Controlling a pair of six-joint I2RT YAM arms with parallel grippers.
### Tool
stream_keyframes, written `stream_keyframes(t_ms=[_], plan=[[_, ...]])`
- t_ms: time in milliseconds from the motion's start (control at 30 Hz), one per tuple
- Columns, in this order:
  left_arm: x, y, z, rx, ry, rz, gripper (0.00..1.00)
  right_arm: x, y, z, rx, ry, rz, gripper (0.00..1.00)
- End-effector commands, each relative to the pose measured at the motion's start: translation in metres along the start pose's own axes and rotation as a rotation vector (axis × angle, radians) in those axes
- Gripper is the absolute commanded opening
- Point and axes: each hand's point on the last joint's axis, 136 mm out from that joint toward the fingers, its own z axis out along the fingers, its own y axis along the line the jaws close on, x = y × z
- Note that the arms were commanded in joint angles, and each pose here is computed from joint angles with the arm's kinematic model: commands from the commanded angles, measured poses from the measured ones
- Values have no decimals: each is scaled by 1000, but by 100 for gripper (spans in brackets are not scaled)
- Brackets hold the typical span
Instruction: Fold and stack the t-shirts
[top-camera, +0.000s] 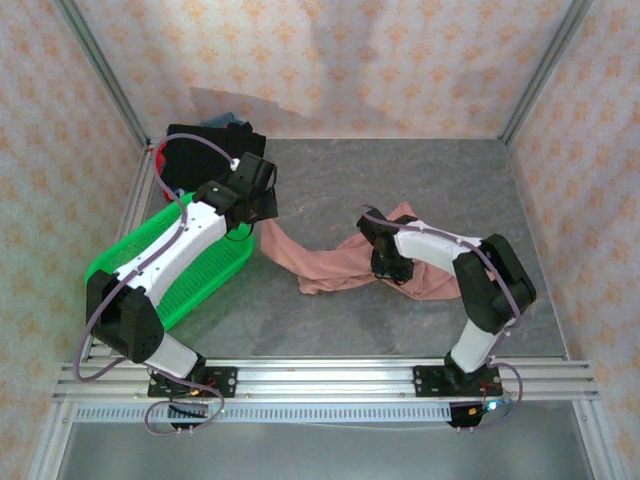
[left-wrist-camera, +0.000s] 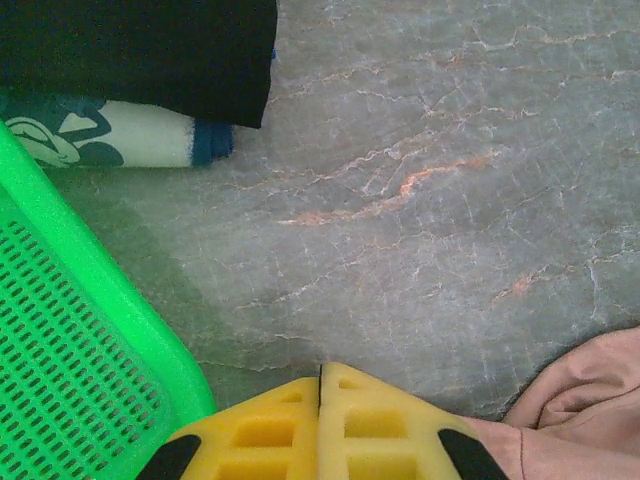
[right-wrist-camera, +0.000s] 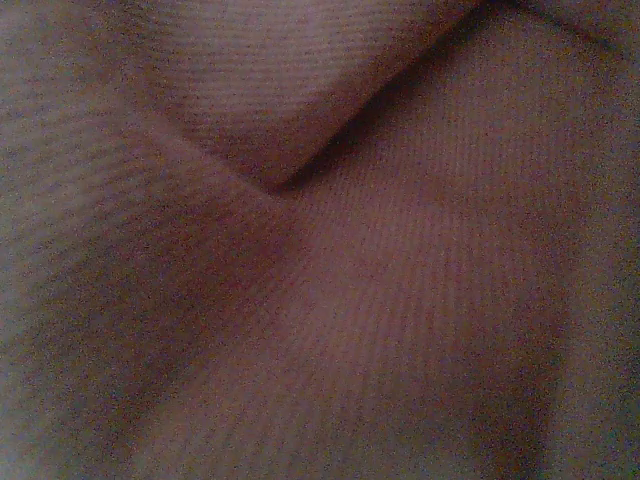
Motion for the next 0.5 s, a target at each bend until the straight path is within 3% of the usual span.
stream_keyframes(t_ms=[0, 367, 467], plan=[[-6, 4, -7, 12, -28, 3, 0, -7, -4, -1, 40, -32, 6, 24], [-10, 7, -8, 9, -30, 3, 0, -17, -7, -33, 18, -89, 3, 1], [-11, 8, -8, 8, -31, 3, 0, -18, -11, -47, 4, -104, 1, 0]])
